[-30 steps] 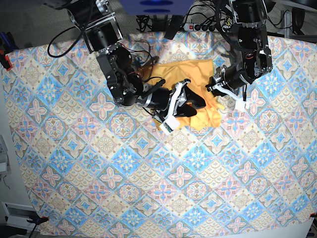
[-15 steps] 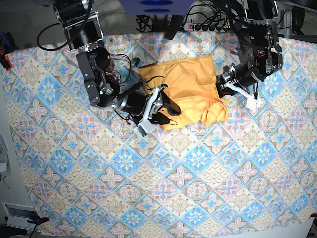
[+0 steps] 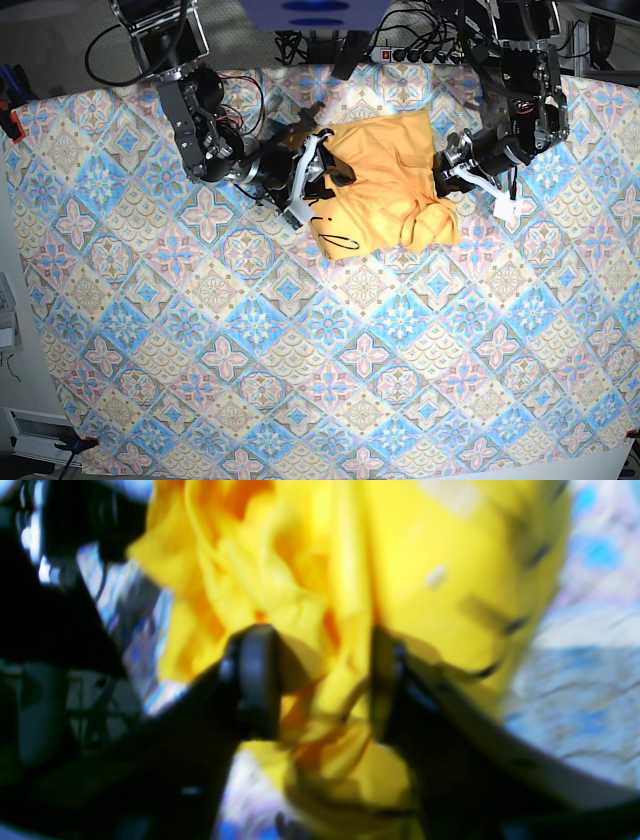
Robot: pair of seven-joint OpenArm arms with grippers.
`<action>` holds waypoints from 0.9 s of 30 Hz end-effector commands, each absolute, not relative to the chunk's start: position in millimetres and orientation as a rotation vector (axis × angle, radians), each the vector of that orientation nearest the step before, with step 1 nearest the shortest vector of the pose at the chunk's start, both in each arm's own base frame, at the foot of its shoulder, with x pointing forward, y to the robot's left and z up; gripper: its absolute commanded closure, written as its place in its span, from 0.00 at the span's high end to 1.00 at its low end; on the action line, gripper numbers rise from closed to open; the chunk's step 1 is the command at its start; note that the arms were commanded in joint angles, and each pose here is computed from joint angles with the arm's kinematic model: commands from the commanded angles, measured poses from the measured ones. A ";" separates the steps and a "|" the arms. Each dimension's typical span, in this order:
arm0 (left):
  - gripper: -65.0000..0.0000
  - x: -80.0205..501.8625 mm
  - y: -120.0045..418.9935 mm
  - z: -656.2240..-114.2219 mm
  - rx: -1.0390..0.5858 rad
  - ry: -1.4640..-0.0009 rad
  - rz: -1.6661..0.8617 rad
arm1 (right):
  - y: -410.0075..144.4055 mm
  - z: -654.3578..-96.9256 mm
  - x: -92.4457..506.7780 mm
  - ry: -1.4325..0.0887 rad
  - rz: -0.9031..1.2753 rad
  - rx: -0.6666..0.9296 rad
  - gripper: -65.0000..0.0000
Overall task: Fold the T-shirt properly
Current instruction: 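Press the folded bundle down with the right gripper beside the left gripper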
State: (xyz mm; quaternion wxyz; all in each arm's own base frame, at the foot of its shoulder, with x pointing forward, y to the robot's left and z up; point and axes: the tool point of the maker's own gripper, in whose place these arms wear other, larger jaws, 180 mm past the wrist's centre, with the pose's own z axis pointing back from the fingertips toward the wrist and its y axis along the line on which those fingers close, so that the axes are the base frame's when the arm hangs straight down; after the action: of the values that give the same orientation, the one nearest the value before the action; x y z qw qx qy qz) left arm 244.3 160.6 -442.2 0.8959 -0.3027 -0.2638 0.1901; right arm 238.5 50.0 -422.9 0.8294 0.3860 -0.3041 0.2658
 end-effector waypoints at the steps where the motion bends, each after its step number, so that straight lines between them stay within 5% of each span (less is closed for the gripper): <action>1: 0.33 253.6 163.5 -432.5 -0.635 -0.587 0.382 | 61.5 -392.0 257.9 -0.749 0.575 0.868 0.24; 5: 0.33 249.7 164.5 -440.0 -0.634 -0.565 0.398 | 74.1 -391.5 248.4 -0.719 0.641 0.875 0.04; 17: 0.33 248.9 164.9 -441.6 -0.633 -0.561 0.402 | 114.9 -360.5 237.4 -0.727 0.879 0.897 0.04; 27: 0.33 248.0 164.7 -442.1 -0.633 -0.558 0.402 | 95.4 -364.0 241.4 -0.734 0.884 0.853 0.32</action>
State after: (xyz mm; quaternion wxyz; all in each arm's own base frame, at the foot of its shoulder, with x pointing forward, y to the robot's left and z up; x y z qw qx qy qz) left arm 239.8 162.2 -451.1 0.8974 -0.3014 -0.2523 0.2002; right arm 233.4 89.2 -381.8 0.7708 0.3758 -0.3110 0.4098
